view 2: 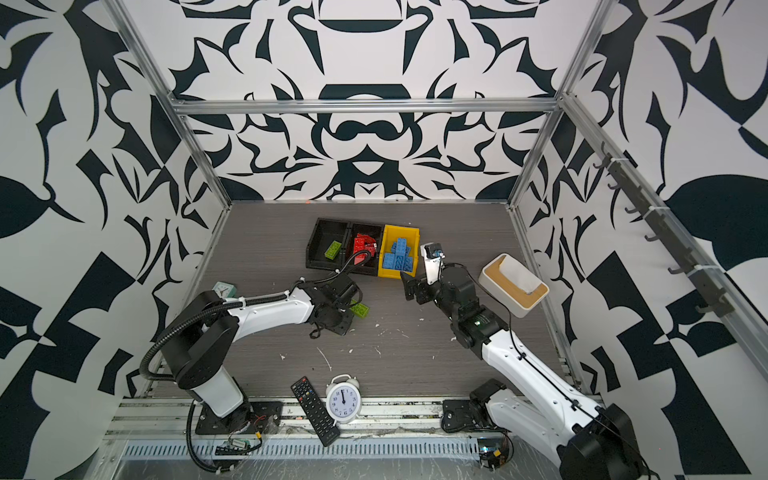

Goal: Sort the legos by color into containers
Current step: 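Carry the green brick into the green bin while the right gripper reaches toward green bricks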

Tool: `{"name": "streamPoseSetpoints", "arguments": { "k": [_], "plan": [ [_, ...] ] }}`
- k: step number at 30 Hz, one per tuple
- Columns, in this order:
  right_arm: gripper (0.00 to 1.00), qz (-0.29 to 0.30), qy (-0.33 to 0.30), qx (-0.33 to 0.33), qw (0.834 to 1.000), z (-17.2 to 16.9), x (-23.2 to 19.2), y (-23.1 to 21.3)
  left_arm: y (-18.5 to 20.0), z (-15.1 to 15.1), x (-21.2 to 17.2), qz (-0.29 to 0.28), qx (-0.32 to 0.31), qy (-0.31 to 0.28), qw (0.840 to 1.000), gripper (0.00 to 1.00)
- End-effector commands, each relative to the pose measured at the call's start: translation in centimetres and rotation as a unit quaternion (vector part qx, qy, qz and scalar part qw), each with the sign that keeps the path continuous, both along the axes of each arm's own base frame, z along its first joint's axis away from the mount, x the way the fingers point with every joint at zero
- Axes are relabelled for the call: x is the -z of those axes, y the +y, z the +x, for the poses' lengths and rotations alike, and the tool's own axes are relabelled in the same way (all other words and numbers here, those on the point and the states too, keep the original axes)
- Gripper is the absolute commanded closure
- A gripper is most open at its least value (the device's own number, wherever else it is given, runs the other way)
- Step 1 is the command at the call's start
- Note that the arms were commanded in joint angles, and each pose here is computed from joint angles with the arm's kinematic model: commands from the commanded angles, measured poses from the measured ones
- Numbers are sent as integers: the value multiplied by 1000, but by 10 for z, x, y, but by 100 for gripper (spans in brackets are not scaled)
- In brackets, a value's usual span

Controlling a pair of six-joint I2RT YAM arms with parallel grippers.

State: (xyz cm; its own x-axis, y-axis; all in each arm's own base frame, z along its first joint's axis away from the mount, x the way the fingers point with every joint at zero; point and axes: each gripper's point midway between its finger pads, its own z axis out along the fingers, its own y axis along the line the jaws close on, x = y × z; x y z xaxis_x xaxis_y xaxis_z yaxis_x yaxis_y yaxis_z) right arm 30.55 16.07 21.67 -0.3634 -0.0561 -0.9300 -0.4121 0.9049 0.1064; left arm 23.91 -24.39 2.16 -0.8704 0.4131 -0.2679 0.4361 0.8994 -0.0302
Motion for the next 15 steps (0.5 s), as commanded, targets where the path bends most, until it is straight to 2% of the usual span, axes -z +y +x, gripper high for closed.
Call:
{"name": "streamPoseSetpoints", "arguments": {
  "k": [1, 8, 15],
  "plan": [
    [3, 11, -18, 2, 1000, 4, -14, 1, 2, 13, -22, -6, -12, -16, 1000, 79],
    [3, 12, -19, 1, 1000, 3, -14, 1, 21, 60, -72, -38, -45, -51, 997, 82],
    [5, 10, -12, -3, 1000, 4, -12, 3, 36, 134, -124, -49, -50, -126, 990, 82]
  ]
}}
